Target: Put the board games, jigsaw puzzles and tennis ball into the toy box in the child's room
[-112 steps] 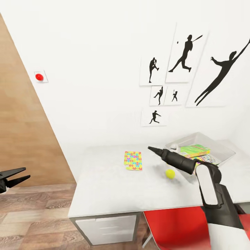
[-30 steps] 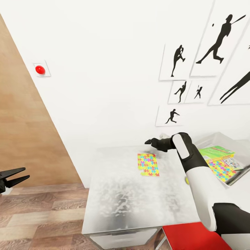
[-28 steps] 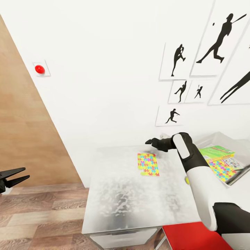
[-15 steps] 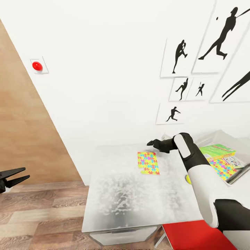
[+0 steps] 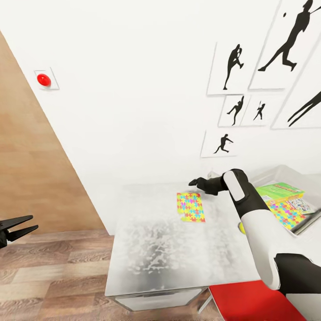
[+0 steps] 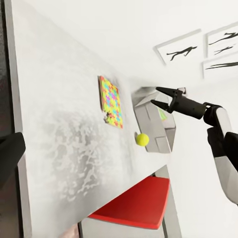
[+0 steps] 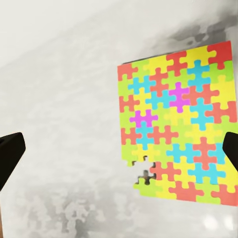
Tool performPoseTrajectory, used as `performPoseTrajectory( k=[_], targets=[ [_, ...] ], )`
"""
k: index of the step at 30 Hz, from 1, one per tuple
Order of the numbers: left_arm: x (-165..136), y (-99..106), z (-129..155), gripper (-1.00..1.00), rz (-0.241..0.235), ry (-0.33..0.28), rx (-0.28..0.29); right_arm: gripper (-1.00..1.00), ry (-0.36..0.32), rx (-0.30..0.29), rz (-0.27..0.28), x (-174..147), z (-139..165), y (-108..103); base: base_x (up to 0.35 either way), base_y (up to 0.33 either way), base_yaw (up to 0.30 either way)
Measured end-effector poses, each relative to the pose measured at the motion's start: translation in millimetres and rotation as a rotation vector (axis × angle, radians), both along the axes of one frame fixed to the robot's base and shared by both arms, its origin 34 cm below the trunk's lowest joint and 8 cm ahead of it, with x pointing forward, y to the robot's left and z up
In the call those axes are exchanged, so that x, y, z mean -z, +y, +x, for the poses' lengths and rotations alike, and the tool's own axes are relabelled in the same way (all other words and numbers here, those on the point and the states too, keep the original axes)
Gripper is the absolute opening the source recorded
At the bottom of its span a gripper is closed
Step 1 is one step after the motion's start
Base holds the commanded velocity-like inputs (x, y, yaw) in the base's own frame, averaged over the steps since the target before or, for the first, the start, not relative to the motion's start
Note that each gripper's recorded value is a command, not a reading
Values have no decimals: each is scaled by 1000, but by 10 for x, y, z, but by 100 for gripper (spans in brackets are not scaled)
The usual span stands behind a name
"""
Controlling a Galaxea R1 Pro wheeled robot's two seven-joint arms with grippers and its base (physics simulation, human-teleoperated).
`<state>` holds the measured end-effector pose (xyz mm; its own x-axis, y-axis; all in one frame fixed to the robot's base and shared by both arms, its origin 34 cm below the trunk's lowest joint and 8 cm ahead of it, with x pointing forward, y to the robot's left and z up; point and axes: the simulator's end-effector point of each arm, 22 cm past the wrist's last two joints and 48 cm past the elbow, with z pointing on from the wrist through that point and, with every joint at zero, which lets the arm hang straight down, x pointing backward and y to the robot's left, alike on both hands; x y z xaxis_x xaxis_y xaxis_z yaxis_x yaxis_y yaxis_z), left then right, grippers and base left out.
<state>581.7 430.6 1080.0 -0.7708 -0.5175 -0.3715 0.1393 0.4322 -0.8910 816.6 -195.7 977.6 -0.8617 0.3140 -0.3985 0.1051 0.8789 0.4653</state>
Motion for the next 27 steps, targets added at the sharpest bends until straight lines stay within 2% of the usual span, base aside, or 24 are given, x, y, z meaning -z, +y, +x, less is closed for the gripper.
performPoseTrajectory(
  k=[8,18,27],
  targets=[
    [56,1,8,100,1,12,0,100,8,4,-5,64,12,-40,36,0,0],
    [129,1,19,100,2,27,0,100,20,23,-25,159,30,-233,36,0,0],
    [191,1,27,100,2,40,0,100,23,21,-23,222,35,-234,1,0,0]
  ],
)
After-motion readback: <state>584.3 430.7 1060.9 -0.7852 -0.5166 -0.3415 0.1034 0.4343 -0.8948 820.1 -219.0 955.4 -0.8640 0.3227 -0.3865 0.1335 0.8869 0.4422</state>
